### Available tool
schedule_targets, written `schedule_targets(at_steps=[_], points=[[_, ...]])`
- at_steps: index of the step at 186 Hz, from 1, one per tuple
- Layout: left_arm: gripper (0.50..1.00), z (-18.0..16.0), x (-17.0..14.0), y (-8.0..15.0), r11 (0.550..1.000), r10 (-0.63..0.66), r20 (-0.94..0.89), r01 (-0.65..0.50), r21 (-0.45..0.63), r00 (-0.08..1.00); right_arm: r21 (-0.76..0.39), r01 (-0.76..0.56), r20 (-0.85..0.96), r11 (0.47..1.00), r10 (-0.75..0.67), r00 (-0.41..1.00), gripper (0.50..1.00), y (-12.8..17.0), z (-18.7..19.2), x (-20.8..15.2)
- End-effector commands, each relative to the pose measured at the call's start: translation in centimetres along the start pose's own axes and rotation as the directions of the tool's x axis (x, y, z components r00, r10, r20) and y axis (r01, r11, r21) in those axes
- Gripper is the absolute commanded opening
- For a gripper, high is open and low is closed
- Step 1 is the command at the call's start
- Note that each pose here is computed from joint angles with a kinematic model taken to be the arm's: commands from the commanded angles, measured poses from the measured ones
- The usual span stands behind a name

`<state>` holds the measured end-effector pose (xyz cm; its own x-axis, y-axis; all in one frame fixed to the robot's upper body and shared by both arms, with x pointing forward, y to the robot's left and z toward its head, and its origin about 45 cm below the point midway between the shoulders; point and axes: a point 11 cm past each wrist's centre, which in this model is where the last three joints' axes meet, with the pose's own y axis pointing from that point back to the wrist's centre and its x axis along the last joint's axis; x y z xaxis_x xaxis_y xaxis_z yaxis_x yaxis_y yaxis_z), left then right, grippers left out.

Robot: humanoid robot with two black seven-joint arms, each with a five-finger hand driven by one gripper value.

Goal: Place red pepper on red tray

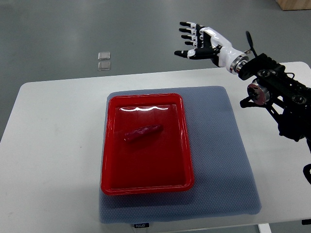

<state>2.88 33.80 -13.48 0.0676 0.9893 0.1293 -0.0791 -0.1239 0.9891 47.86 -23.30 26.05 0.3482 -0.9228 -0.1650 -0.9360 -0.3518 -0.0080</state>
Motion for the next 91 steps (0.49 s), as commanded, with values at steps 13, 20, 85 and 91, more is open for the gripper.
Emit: schedule_targets(at_steps=[13, 20, 85, 91], points=[[1.000, 0.0, 0.0, 0.0, 1.000, -0.001, 0.000, 0.001, -0.001, 1.000, 0.001, -0.201, 0.499, 0.980, 0.173, 0.849, 0.897, 3.1, 3.9, 4.0], [1.000, 0.0, 0.0, 0.0, 1.000, -0.001, 0.000, 0.001, 0.000, 1.000, -0.011, -0.216, 0.536, 0.976, 0.188, 0.823, 0.901, 3.4, 4.6, 4.2], [1.000, 0.0, 0.0, 0.0, 1.000, 0.001, 0.003, -0.001, -0.001, 1.000, -0.053, -0.213, 0.608, 0.976, 0.201, 0.768, 0.911, 3.7, 7.5, 2.9], [1.000, 0.0, 0.0, 0.0, 1.000, 0.001, 0.003, -0.001, 0.001, 1.000, -0.052, -0.208, 0.610, 0.977, 0.196, 0.768, 0.911, 3.7, 7.6, 2.7]])
